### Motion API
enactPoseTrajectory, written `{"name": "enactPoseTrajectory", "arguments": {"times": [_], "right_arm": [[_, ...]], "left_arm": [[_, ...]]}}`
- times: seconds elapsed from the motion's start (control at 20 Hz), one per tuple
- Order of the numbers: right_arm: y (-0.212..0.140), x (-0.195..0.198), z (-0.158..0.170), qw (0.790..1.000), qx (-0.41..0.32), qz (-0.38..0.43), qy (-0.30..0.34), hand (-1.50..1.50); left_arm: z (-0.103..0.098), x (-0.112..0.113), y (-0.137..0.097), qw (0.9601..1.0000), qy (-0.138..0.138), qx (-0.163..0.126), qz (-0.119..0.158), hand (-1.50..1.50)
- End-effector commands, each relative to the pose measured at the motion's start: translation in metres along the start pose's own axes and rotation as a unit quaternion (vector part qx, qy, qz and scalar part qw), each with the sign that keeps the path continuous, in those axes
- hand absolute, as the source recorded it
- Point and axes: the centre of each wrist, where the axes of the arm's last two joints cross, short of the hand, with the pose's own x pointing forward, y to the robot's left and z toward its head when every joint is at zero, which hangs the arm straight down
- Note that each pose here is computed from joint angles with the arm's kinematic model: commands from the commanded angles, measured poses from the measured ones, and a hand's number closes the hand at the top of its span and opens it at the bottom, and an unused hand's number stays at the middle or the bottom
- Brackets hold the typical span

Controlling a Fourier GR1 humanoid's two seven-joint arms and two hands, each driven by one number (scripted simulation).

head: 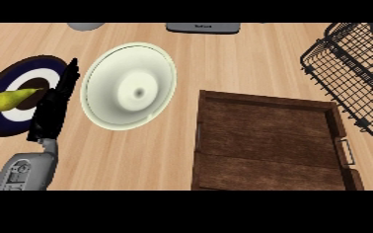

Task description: Pick the tomato from the tray and place it in the tiered basket

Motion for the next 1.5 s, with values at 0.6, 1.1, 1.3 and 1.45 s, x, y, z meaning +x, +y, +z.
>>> {"name": "enactPoseTrajectory", "arguments": {"times": [0.6, 1.1, 1.3, 1.45], "right_arm": [[0.05, -0.044, -0.022, 0.995, 0.095, -0.021, 0.004, 1.5], [0.091, -0.076, -0.02, 0.973, 0.182, -0.115, 0.09, -1.5], [0.073, -0.067, -0.023, 0.971, 0.127, -0.183, 0.085, -1.5], [0.069, -0.082, -0.04, 0.967, 0.086, -0.222, 0.087, -1.5]], "left_arm": [[0.011, -0.006, 0.0, 0.9999, 0.006, 0.01, 0.0, 0.0], [0.012, -0.005, 0.003, 0.9998, 0.01, 0.014, -0.008, 0.0], [0.015, -0.015, 0.021, 0.9997, 0.013, 0.018, -0.001, 0.0], [0.005, -0.016, 0.008, 0.9997, 0.017, 0.019, 0.003, 0.0]]}}
